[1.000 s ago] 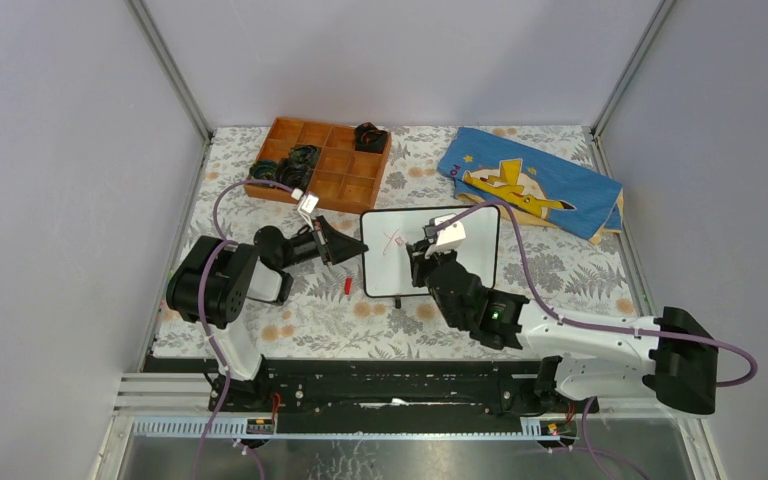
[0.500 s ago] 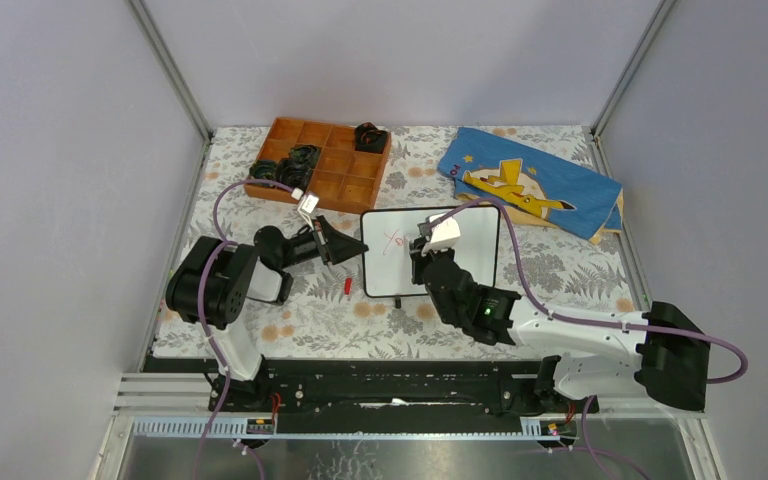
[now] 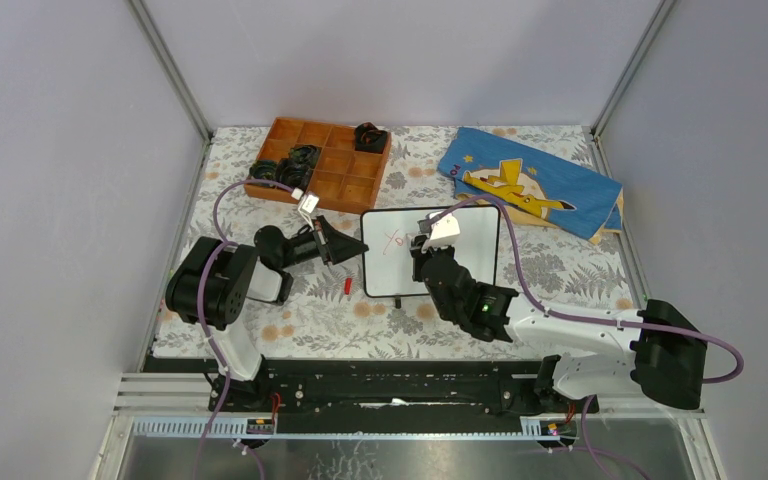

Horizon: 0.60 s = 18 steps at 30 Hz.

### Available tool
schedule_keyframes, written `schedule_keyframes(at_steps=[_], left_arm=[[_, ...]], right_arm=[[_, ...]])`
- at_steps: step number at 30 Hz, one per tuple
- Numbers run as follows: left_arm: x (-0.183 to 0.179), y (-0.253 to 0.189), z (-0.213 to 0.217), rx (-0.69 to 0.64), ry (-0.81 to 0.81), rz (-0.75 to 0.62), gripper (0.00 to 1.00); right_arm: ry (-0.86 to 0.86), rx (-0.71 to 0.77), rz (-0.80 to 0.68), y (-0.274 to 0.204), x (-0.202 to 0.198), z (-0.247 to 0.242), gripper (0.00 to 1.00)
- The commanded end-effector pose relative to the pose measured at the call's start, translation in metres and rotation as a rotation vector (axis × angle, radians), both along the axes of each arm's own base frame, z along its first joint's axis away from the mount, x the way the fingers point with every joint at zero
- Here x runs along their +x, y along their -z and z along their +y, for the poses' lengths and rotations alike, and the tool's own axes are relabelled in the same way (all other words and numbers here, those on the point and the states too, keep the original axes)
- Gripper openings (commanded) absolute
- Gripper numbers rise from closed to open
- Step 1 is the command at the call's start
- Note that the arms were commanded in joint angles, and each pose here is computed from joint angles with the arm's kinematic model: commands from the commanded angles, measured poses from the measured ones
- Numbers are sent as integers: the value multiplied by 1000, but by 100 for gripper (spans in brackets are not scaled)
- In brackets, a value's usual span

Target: Write a sentence on the whiteboard

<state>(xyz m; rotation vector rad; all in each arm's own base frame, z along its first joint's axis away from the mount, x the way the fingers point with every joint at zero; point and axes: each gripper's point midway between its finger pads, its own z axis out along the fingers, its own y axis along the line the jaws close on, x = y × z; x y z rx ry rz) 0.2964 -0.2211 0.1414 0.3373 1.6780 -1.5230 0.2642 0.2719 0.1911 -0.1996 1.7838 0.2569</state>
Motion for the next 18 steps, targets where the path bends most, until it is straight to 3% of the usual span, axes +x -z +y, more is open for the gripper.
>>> schedule_keyframes(at_steps=[1, 18], left_arm=[[-1, -11, -3, -2, 17, -59, 18], [-1, -10, -3, 0, 16, -55, 18]], right_arm=[[25, 42, -9, -11, 6, 0, 0], [-13, 17, 39, 11, -7, -10, 0]])
